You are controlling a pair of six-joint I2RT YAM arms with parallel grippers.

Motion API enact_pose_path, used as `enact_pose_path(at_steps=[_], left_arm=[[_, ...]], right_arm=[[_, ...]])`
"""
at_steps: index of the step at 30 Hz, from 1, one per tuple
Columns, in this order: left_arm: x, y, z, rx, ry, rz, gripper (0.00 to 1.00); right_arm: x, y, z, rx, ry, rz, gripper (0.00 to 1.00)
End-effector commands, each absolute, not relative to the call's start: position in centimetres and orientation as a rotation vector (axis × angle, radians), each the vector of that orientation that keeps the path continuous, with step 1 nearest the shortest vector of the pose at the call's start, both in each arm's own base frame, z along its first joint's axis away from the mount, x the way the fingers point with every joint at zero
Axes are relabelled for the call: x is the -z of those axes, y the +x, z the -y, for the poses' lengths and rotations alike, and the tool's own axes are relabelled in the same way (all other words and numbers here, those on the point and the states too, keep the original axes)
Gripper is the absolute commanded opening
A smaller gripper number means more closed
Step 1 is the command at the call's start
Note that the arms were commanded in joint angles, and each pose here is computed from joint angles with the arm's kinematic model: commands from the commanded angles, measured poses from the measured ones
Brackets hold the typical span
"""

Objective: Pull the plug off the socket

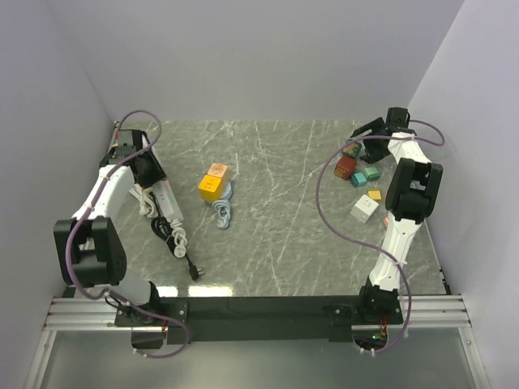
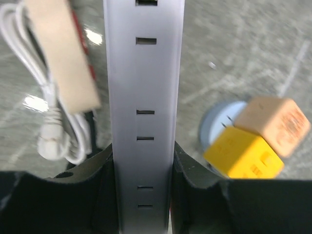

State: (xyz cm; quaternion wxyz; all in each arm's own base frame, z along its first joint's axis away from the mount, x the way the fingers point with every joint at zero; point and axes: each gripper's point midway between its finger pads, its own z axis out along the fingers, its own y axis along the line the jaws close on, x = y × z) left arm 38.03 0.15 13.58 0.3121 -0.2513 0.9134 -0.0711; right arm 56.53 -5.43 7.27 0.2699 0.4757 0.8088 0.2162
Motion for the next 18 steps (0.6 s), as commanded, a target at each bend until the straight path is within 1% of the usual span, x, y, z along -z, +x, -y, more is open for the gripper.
enact_pose_path(at_steps=[1, 2, 4, 5, 6, 8, 9, 11, 12, 14, 15, 17, 18], left_arm=[[-15.3, 41.4, -2.3, 0.166, -0.645, -2.313, 0.0], [-15.8, 42.3, -2.7, 0.163, -0.646, -2.296, 0.0], [-14.8, 43.3, -3.0, 0.152, -0.645, -2.326, 0.01], [-15.5, 44.2, -3.0, 0.154, -0.634, -2.309, 0.01], [-14.6, 44.8, -3.1, 0.149, -0.635, -2.332, 0.0], [-15.2, 46.2, -4.0, 0.103, -0.636, -2.314, 0.0], [-14.0, 46.7, -4.1, 0.089, -0.642, -2.34, 0.0], [-14.5, 48.1, -4.4, 0.081, -0.632, -2.326, 0.01], [-13.2, 48.3, -5.0, 0.04, -0.649, -2.352, 0.0], [-13.1, 49.4, -6.0, -0.02, -0.66, -2.344, 0.01], [-11.3, 49.6, -6.3, -0.049, -0.669, -2.386, 0.01], [-10.6, 49.9, -6.9, -0.104, -0.662, -2.413, 0.01], [-9.2, 49.9, -7.1, -0.117, -0.663, -2.444, 0.01]], right_arm=[[-10.4, 56.3, 6.0, -0.549, 1.226, -2.149, 0.92], [-10.5, 56.1, 6.1, -0.541, 1.226, -2.152, 0.92], [-11.1, 55.7, 6.0, -0.533, 1.21, -2.153, 0.93], [-11.4, 55.6, 6.1, -0.534, 1.205, -2.151, 0.93], [-11.7, 55.5, 6.0, -0.533, 1.196, -2.146, 0.94], [-13.4, 55.0, 5.9, -0.531, 1.166, -2.121, 0.94], [-14.0, 54.8, 5.8, -0.522, 1.154, -2.111, 0.95], [-16.6, 54.3, 5.6, -0.51, 1.096, -2.073, 0.95], [-17.3, 54.2, 5.1, -0.513, 1.068, -2.075, 0.95], [-19.4, 53.7, 3.9, -0.51, 0.998, -2.093, 0.96], [-20.0, 53.4, 3.2, -0.515, 0.968, -2.107, 0.96], [-21.1, 52.7, 0.5, -0.519, 0.876, -2.163, 0.96], [-21.3, 52.4, -0.4, -0.517, 0.844, -2.183, 0.96]])
